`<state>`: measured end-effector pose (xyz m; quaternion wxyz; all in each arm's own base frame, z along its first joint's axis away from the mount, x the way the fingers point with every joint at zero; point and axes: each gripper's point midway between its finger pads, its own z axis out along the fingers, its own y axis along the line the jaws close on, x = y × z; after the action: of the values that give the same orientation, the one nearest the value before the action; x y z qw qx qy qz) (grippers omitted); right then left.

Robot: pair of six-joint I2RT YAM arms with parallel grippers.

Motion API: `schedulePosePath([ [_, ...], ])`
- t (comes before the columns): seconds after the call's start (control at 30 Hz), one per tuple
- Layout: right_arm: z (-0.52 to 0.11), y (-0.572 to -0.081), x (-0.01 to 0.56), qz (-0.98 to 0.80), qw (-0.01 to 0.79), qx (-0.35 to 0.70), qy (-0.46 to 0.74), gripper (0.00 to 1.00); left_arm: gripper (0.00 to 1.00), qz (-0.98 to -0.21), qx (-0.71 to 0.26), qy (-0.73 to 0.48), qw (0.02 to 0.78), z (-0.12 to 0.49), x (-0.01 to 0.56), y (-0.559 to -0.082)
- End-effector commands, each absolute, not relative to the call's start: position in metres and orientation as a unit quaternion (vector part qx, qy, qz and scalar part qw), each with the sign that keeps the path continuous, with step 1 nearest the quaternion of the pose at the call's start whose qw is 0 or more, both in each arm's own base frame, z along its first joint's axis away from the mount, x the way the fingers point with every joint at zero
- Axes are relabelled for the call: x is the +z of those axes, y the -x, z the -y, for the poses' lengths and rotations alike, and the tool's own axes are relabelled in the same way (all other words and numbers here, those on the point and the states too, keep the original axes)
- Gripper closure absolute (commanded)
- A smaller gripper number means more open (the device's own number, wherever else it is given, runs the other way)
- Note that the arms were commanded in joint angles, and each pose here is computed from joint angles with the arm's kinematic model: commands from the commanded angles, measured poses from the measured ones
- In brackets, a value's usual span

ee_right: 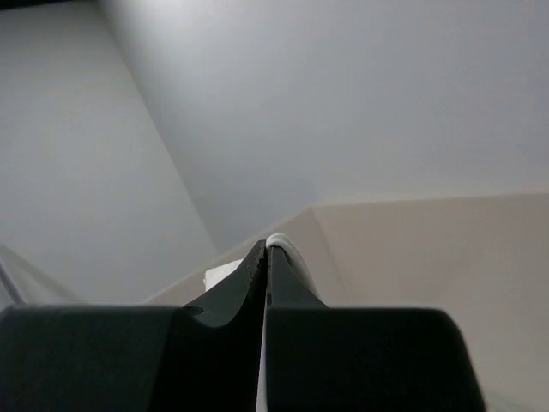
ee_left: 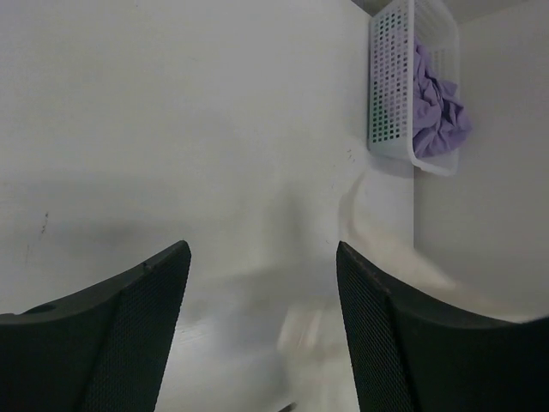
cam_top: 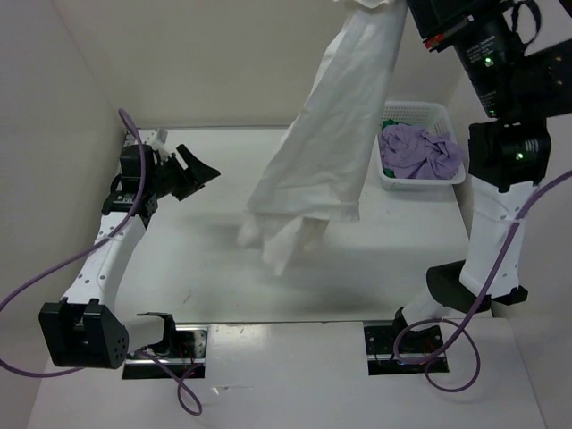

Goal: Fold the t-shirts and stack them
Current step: Move the tshirt to the center of the board

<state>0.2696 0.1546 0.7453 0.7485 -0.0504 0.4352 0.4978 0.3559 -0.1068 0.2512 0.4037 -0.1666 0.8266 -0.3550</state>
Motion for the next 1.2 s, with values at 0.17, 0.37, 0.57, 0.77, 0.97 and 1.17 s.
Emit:
schedulePosePath([
  [0.17,-0.180,-0.436,0.497,-0.669,0.574,0.471,-0.028,1.00,0.23,-0.822,-0.311,0.173,0.444,0.085,0.266,-0.346],
  [0.37,-0.150,-0.506,0.315,-0.794,0.484,0.349,-0.110,0.96,0.23,-0.863,-0.255,0.152,0.409,0.078,0.213,-0.333],
  [0.57,-0.155,-0.560,0.300,-0.818,0.469,0.311,-0.121,0.97,0.23,-0.900,-0.210,0.102,0.368,0.100,0.179,-0.328],
  [0.77,-0.223,-0.574,0.354,-0.799,0.495,0.337,-0.056,0.82,0.24,-0.922,-0.200,-0.001,0.331,0.173,0.155,-0.337],
  [0.97,-0.220,-0.528,0.303,-0.861,0.455,0.224,-0.042,0.31,0.23,-0.912,-0.192,-0.113,0.344,0.254,0.156,-0.344],
  [1.17,-0.114,-0.455,0.311,-0.823,0.485,0.228,-0.186,0.60,0.17,-0.886,-0.171,-0.207,0.379,0.337,0.154,-0.367],
])
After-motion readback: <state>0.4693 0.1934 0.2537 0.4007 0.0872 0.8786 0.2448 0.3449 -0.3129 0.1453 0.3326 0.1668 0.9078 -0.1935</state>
